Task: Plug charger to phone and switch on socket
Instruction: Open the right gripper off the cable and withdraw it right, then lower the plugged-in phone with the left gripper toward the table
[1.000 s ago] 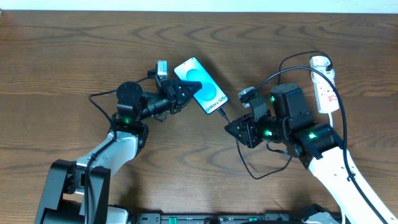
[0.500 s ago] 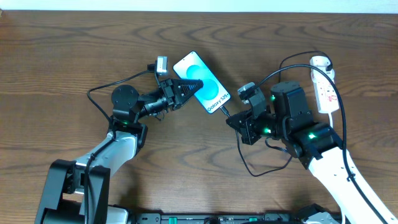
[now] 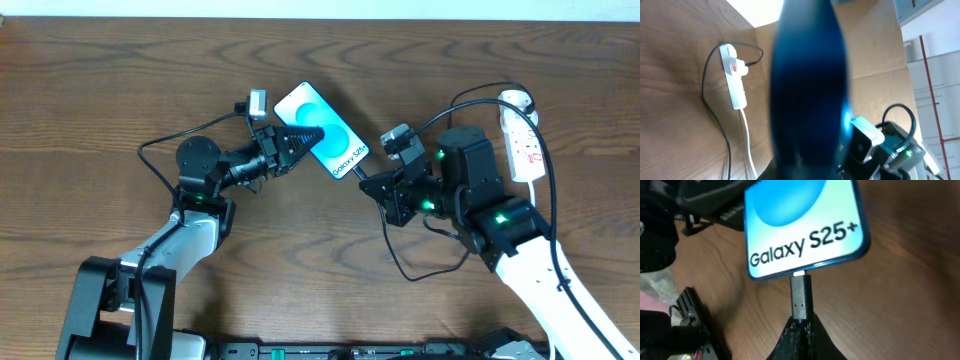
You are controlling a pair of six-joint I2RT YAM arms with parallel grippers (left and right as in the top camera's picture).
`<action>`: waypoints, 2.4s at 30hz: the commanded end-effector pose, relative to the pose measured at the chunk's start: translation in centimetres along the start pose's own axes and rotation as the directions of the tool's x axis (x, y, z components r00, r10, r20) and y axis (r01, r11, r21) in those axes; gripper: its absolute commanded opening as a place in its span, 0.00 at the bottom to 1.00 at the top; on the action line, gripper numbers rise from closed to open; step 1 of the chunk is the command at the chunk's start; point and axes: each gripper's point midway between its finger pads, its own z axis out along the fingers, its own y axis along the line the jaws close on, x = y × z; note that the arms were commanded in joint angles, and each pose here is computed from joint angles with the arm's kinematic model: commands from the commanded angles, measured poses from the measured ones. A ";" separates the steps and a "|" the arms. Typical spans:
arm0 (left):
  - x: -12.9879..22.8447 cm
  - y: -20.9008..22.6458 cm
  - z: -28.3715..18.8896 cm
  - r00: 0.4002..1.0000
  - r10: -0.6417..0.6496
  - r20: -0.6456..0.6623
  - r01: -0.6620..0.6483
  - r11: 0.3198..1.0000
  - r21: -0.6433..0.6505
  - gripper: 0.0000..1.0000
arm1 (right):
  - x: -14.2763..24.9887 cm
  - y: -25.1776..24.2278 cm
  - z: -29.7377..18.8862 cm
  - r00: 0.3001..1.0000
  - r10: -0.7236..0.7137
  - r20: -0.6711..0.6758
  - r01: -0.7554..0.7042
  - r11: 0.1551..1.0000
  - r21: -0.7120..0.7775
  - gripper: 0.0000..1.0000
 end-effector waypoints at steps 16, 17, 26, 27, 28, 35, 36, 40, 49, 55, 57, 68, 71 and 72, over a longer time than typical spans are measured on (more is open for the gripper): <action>-0.7 -1.0 1.1 0.999 0.018 0.049 -0.019 1.000 0.009 0.07 | -1.0 1.1 -2.9 0.998 -0.011 0.056 0.009 0.999 0.033 0.57; -0.9 -1.1 1.1 0.998 0.021 0.057 -0.021 1.000 0.010 0.07 | -1.1 1.1 -3.3 0.998 -0.013 0.068 0.010 0.999 0.038 0.60; -2.2 -1.9 3.8 0.999 0.040 -0.003 -0.040 0.996 -0.083 0.07 | -4.9 -1.0 -14.5 0.910 -0.108 0.401 -0.042 0.937 0.347 0.88; -2.1 -1.8 4.2 0.999 0.042 -0.019 -0.043 0.994 -0.103 0.07 | -4.8 -1.3 -15.1 0.904 -0.114 0.413 -0.054 0.925 0.376 0.89; -2.0 -1.8 4.5 0.998 0.046 -0.032 -0.050 0.992 -0.117 0.07 | -4.7 -1.5 -15.5 0.901 -0.117 0.417 -0.064 0.916 0.396 0.89; -2.1 -3.1 5.8 0.992 0.091 -0.086 -0.104 0.981 -0.164 0.07 | -4.2 -2.1 -15.5 0.909 -0.104 0.404 -0.084 0.903 0.422 0.92; -2.2 -3.3 5.9 0.991 0.098 -0.087 -0.111 0.981 -0.161 0.07 | -4.2 -2.1 -15.6 0.909 -0.104 0.404 -0.084 0.903 0.422 0.94; -2.6 -4.1 6.1 0.987 0.129 -0.092 -0.142 0.977 -0.161 0.07 | -3.9 -2.1 -15.4 0.914 -0.096 0.395 -0.088 0.902 0.422 0.99; -4.6 -7.2 6.7 0.975 0.218 -0.054 -0.223 0.963 -0.153 0.07 | -2.3 -2.5 -14.9 0.937 -0.054 0.346 -0.106 0.899 0.426 0.99; -6.0 -8.1 6.7 0.970 0.242 -0.025 -0.242 0.944 -0.225 0.07 | -0.9 -3.0 -14.4 0.955 -0.009 0.297 -0.125 0.894 0.430 0.99; -6.5 -8.3 6.7 0.965 0.261 -0.014 -0.256 0.935 -0.246 0.07 | -0.5 -3.2 -14.1 0.960 0.004 0.281 -0.130 0.893 0.432 0.99; -4.2 -4.5 5.4 0.956 0.227 -0.184 -0.283 0.876 -0.391 0.07 | 0.6 -4.8 -12.2 0.977 0.075 0.202 -0.159 0.884 0.440 0.99; -2.8 -4.6 5.6 0.937 0.235 -0.259 -0.315 0.889 -0.333 0.07 | 0.8 -5.3 -11.6 0.979 0.093 0.181 -0.166 0.881 0.443 0.99; -2.4 -4.7 5.7 0.928 0.241 -0.284 -0.326 0.895 -0.304 0.07 | 0.9 -5.5 -11.4 0.980 0.099 0.174 -0.168 0.880 0.443 0.99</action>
